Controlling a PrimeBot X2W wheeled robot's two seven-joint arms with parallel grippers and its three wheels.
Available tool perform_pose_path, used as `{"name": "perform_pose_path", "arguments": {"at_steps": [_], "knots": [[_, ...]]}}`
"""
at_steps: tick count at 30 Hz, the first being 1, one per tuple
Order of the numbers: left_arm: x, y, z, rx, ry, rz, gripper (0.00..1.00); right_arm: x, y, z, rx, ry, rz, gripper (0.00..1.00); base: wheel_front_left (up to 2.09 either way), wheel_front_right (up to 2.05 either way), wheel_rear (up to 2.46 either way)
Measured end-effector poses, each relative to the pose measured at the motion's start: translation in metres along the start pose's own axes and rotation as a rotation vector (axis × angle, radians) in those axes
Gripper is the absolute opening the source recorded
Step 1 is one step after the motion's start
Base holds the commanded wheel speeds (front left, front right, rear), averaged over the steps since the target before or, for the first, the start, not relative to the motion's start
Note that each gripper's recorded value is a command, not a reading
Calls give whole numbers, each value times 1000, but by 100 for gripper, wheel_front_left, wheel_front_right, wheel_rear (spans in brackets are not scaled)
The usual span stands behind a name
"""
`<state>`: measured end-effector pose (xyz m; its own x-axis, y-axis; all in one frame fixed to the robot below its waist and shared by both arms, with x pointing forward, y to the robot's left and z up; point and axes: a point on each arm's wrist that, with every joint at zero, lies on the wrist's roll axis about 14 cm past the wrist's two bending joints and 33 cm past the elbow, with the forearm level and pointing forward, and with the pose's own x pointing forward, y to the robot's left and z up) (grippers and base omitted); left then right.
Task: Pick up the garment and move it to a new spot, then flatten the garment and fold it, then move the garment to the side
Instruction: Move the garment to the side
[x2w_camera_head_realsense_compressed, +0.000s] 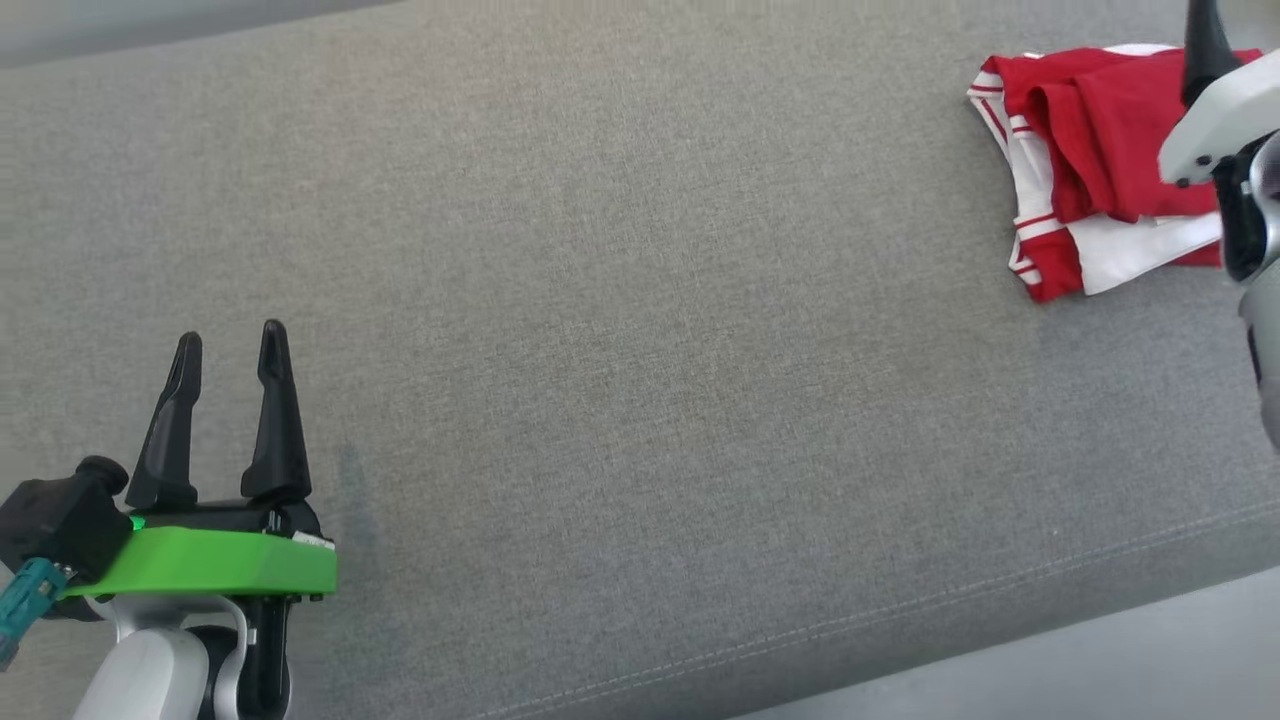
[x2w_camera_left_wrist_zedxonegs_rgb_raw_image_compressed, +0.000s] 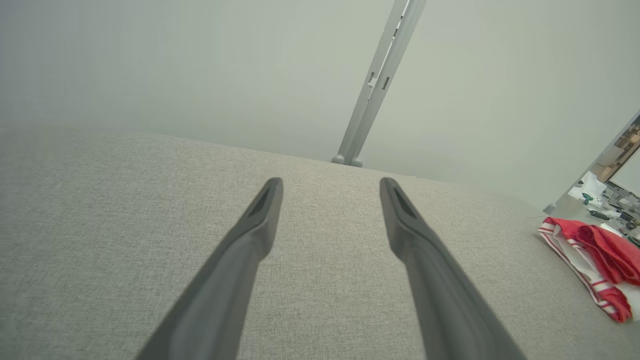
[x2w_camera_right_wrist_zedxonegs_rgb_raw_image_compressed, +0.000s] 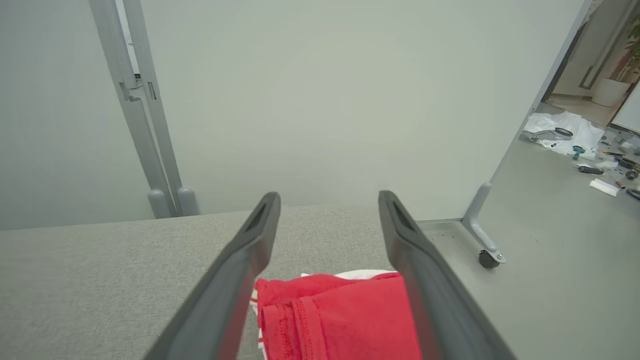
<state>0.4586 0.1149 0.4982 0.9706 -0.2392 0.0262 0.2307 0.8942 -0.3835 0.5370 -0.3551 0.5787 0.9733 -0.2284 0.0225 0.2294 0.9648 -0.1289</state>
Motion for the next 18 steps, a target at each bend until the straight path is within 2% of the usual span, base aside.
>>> {"name": "perform_pose_path", "arguments": {"at_steps": [4,12,18], "knots": [[-9,3,16,42,-44,24,100,-19,21,6,44,-39,61,100,0,0,0],[-41,33,31,128,-70,165,100,-59,54,15,156,-120,153,100,0,0,0],[-65,43,28,124,-57,226,100,-86,63,24,191,-191,175,100,0,0,0]]}}
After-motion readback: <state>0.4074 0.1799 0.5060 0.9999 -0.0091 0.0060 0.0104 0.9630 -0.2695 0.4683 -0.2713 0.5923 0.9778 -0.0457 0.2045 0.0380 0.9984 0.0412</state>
